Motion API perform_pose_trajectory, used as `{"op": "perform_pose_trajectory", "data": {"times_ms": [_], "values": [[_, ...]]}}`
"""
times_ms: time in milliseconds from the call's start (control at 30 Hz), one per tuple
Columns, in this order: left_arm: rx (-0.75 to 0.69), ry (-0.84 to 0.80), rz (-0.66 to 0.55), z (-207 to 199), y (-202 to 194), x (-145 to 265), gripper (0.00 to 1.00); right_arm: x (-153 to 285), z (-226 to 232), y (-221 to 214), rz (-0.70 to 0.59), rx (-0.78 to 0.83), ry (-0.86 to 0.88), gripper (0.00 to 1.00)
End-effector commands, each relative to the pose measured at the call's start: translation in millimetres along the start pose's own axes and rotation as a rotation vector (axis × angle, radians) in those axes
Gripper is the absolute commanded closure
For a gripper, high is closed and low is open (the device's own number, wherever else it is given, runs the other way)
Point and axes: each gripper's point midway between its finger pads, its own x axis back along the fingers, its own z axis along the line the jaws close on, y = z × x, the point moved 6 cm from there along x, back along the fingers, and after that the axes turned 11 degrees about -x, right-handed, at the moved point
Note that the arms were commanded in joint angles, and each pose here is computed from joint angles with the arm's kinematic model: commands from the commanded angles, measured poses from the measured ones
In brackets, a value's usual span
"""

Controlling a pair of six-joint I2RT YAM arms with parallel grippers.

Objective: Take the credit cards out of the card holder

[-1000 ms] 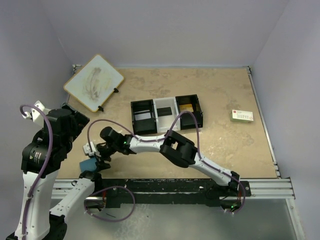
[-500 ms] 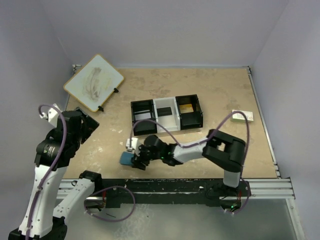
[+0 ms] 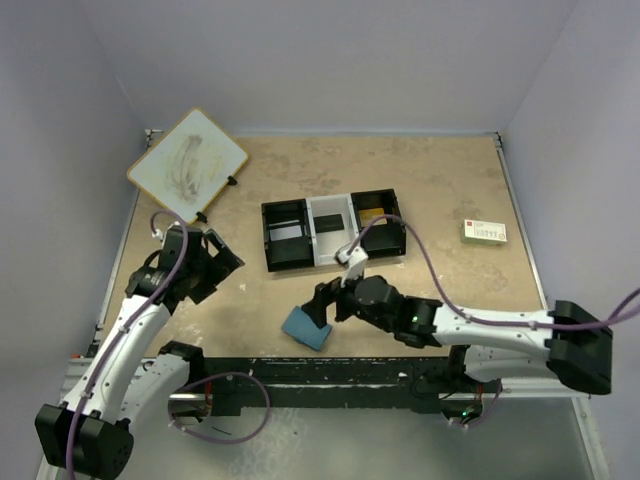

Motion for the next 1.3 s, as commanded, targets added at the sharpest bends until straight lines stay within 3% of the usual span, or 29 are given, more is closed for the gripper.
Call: {"op": "perform_pose_trajectory", "data": {"times_ms": [0, 100, 233, 367, 500, 667, 1067, 1267], "values": [[-0.016, -0.123, -0.016, -18, 3, -10, 0.09, 31, -28, 30, -0.195, -0.359, -0.319, 0.00], [-0.024, -0.130, 0.005, -22, 0, -23, 0.14, 43, -34, 38, -0.236, -0.418, -0.264, 0.01], [-0.038, -0.164, 0.002, -34, 1, -35, 0.20, 41, -60, 37, -0.181, -0.492, -0.316, 0.05], [-0.087, -0.181, 0.039, -52, -7, -57, 0.35, 35, -86, 40, -0.103, -0.460, -0.451, 0.04], [-0.142, -0.159, 0.031, -67, -11, -74, 0.46, 31, -114, 56, 0.017, -0.381, -0.465, 0.03], [-0.135, -0.186, 0.008, -79, -8, -89, 0.48, 23, -116, 53, 0.090, -0.350, -0.423, 0.02], [-0.217, -0.217, -0.011, -110, 9, -119, 0.53, 34, -133, 45, 0.101, -0.340, -0.549, 0.00], [-0.261, -0.221, -0.010, -119, 14, -133, 0.54, 33, -117, 39, 0.132, -0.401, -0.415, 0.00]]}}
